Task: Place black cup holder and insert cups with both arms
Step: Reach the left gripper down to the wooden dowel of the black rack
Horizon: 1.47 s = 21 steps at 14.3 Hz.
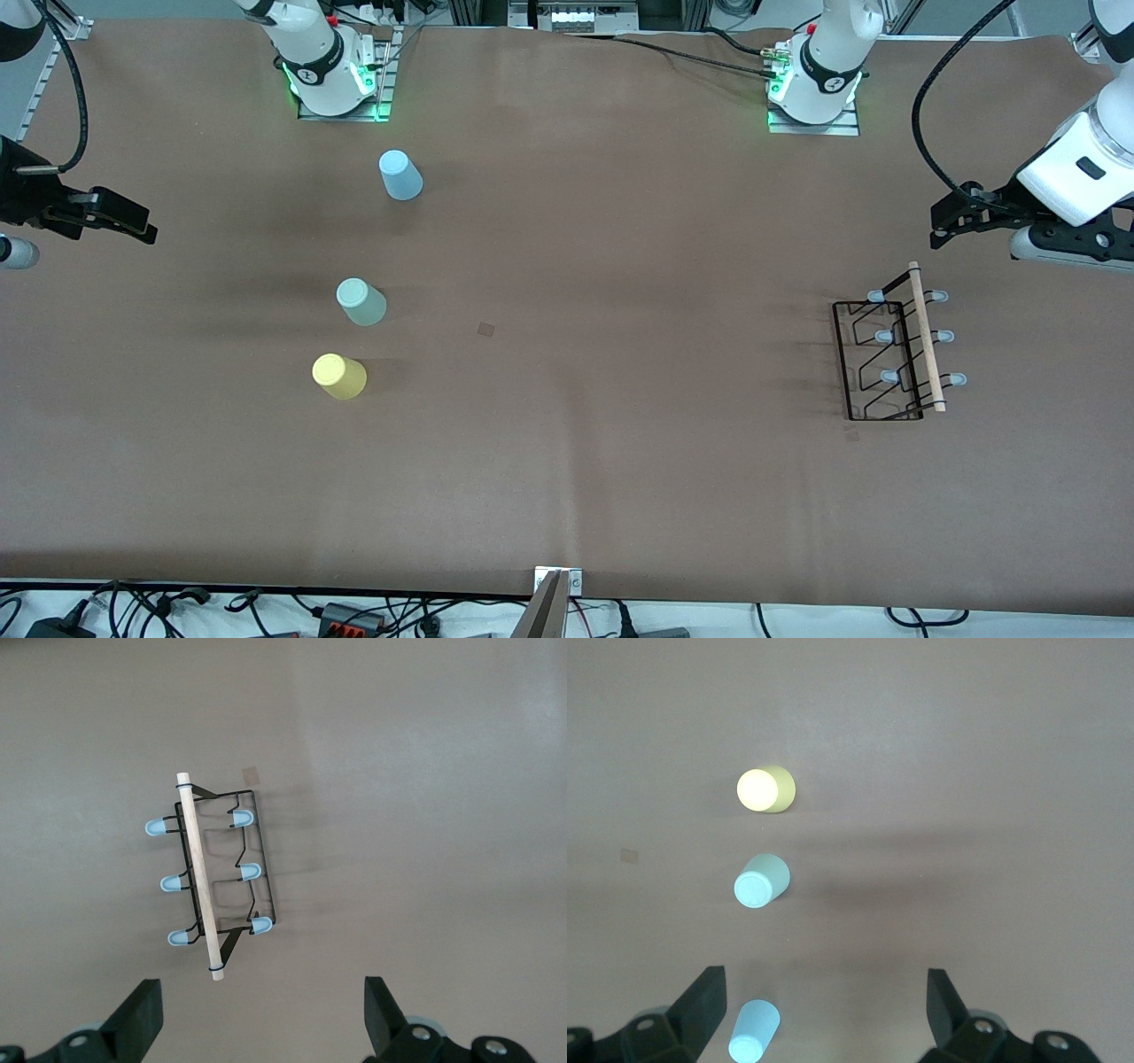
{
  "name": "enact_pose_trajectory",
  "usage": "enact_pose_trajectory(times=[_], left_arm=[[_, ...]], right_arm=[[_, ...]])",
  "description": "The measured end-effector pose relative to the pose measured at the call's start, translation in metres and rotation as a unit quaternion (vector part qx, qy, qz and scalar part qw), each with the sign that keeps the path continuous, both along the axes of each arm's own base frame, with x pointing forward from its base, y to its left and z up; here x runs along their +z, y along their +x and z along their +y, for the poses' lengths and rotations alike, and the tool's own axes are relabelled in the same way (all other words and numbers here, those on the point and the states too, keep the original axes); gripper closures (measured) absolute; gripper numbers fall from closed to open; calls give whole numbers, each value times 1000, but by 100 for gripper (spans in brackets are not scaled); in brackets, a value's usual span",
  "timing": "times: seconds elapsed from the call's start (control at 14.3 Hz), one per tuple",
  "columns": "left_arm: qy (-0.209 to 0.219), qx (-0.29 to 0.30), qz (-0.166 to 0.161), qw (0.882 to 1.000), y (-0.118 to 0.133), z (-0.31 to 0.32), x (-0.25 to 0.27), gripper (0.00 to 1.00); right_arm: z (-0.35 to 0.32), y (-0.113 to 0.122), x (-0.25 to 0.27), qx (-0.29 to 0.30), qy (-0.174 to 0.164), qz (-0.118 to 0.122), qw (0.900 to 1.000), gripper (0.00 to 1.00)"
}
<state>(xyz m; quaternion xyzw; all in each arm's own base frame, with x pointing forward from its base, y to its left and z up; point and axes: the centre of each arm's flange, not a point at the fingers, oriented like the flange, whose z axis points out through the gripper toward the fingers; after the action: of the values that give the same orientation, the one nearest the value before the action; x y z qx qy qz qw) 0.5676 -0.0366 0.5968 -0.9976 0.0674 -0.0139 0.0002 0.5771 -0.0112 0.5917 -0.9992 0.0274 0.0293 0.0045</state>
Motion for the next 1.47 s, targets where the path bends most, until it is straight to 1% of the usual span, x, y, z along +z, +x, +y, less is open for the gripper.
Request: enact_pose_trajectory(times=[0.63, 0.7, 0.77, 0.91, 1.05, 1.12, 1.26, 1.33, 1.47], left_arm=[[0, 2, 3, 1000, 1, 2, -2, 0], [1, 2, 10, 1000, 0, 2, -4, 0], [1, 2, 24, 1000, -3, 2, -7, 0], [3, 1, 51, 999, -8, 2, -12, 0], [4, 1, 67, 998, -8, 2, -20, 0], [4, 1, 73, 997, -6, 2, -26, 0], [5, 1, 83, 997, -1, 2, -37, 0], [5, 1, 86, 996, 0, 2, -41, 0], [5, 4, 93, 996, 3, 4, -48, 0]], right_arm=[[0, 0, 0, -3, 0, 1, 1000, 0], [0, 0, -1, -3, 0, 1, 1000, 0], [0, 0, -2, -2, 0, 2, 1000, 0], [3, 3, -10, 2, 1, 12, 1000, 0], [5, 7, -24, 4, 1, 30, 1000, 0], [5, 8, -33, 4, 2, 45, 999, 0], [5, 7, -52, 4, 3, 86, 996, 0], [5, 6, -59, 3, 3, 102, 995, 0], [5, 3, -66, 3, 3, 124, 992, 0]])
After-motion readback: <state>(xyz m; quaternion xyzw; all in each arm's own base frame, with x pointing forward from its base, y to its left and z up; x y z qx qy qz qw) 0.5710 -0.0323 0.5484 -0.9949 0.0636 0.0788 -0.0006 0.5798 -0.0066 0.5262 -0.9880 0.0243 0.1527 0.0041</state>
